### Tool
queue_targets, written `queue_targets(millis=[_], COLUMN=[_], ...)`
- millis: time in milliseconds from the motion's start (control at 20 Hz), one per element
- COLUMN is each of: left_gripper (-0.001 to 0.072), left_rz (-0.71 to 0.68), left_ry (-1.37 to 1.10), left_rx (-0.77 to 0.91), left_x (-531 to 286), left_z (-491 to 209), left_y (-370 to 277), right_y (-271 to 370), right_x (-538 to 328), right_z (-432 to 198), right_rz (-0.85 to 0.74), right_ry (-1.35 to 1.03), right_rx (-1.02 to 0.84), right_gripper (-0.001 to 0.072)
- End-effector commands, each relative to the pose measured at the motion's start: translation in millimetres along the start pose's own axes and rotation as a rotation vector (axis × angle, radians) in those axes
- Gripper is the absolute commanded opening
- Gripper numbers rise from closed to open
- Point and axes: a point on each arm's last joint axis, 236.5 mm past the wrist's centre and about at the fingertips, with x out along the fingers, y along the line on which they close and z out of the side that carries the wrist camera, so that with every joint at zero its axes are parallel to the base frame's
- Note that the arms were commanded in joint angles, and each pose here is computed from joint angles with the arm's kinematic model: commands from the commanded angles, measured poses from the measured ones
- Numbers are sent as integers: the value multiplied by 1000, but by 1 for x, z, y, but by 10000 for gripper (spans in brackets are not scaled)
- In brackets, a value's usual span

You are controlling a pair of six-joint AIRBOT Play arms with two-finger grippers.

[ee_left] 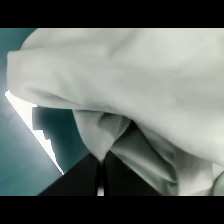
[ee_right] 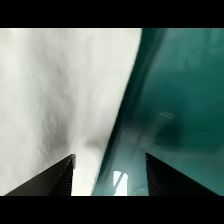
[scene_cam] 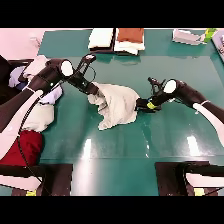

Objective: Fold the shirts.

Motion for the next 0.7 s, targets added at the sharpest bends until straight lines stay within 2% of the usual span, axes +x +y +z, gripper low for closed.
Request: queue_targets(millis=[0,50,150,200,300,400,650], left_gripper=[24,25,25,25,25,24,25], left_rz=[3,2,2,3,12,83,236], left_ry=[1,0,1,2,6,-11,-251], left_rx=[3,2,2,2,6,-8,45], left_x=[0,0,0,0,-1,-11,-97], left_z=[0,0,0,0,-1,2,43], left_y=[0,0,0,0,2,18,36], right_y=[13,15,18,23,28,27,20], right_x=[21,25,29,29,20,-9,-156], right_z=[1,-1,-1,2,12,28,80], right_rz=[42,38,38,43,32,-10,-102], right_ry=[1,8,1,-19,-50,-97,-371], right_rx=[4,-2,-27,-50,-89,-156,-231], right_gripper=[433,421,143,29,15,14,15])
